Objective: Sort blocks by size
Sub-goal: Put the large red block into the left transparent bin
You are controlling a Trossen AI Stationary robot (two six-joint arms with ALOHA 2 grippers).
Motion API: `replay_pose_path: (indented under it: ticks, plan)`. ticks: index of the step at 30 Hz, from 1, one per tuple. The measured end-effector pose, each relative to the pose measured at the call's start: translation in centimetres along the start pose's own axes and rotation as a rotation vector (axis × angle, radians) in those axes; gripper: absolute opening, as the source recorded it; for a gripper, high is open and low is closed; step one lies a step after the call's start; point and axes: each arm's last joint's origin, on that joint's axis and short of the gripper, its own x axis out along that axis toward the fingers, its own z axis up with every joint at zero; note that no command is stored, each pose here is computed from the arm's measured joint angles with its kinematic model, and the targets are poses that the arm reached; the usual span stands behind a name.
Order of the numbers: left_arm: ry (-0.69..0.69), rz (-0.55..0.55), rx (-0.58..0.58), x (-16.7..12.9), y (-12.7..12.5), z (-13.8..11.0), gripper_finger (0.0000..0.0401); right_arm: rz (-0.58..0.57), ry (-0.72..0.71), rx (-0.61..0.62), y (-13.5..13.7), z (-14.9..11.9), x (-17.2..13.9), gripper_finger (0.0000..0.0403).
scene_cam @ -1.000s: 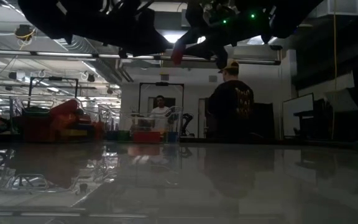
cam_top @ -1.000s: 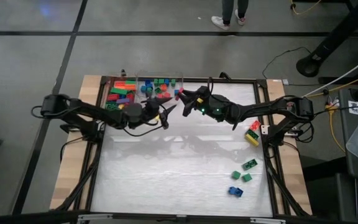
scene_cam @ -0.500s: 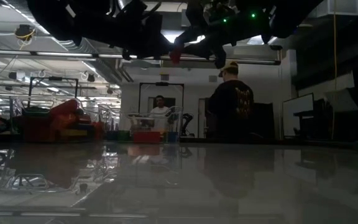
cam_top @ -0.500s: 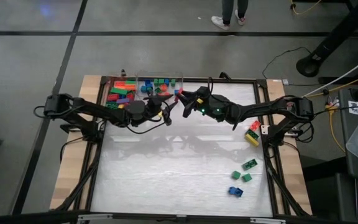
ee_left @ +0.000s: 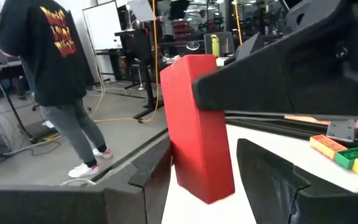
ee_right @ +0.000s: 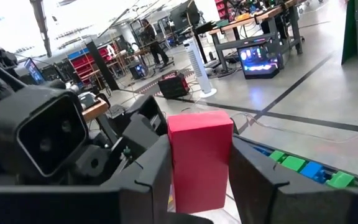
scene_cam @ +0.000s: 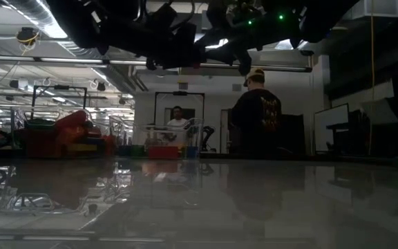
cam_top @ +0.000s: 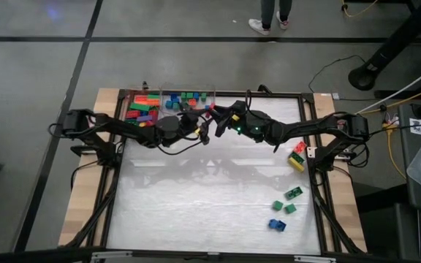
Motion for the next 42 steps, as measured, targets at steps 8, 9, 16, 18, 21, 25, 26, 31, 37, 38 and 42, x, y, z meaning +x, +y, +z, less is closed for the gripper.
replay_pose_path:
  ticks: [8, 9, 16, 18, 21, 25, 26, 31, 37, 38, 42]
  plan:
    - [0.004, 0.017, -0.052, 0.5, 0.7, 0.0, 0.0138, 0.003, 0.003, -0.003, 0.0, 0.0, 0.0, 0.0135]
    - [0.005, 0.020, -0.060, 0.6, 0.8, 0.0, 0.0126, 0.002, 0.004, -0.006, 0.0, 0.0, 0.0, 0.0135]
    - [0.007, 0.033, -0.071, 0.7, 1.0, -0.1, 0.0038, -0.002, 0.010, -0.013, -0.1, -0.1, 0.0, 0.0138]
    - [0.012, 0.033, -0.068, 0.7, 1.0, -0.1, 0.0038, -0.005, 0.017, -0.016, -0.1, -0.2, 0.0, 0.0140]
    - [0.020, 0.033, -0.059, 0.7, 1.0, -0.2, 0.0038, -0.007, 0.023, -0.019, -0.1, -0.2, 0.0, 0.0142]
    - [0.061, 0.041, -0.038, 0.5, 1.2, -0.3, 0.0038, 0.012, 0.046, -0.025, -0.1, -0.4, 0.0, 0.0143]
    - [0.076, 0.043, -0.036, 0.4, 1.2, -0.3, 0.0038, 0.029, 0.057, -0.033, -0.2, -0.4, 0.0, 0.0143]
    - [0.127, 0.061, -0.033, -0.4, 1.7, 0.2, 0.0038, 0.068, 0.091, -0.080, -0.5, -0.4, 0.2, 0.0168]
    - [0.208, 0.135, 0.003, -2.2, 3.8, 1.7, 0.0039, 0.066, 0.111, -0.087, -0.8, -0.3, 0.2, 0.0230]
    - [0.241, 0.147, 0.003, -2.5, 4.3, 1.7, 0.0039, 0.083, 0.118, -0.090, -0.7, -0.1, 0.0, 0.0238]
    - [0.395, 0.204, -0.002, -4.5, 6.5, 1.7, 0.0040, 0.238, 0.188, -0.125, 0.0, 0.9, -1.0, 0.0258]
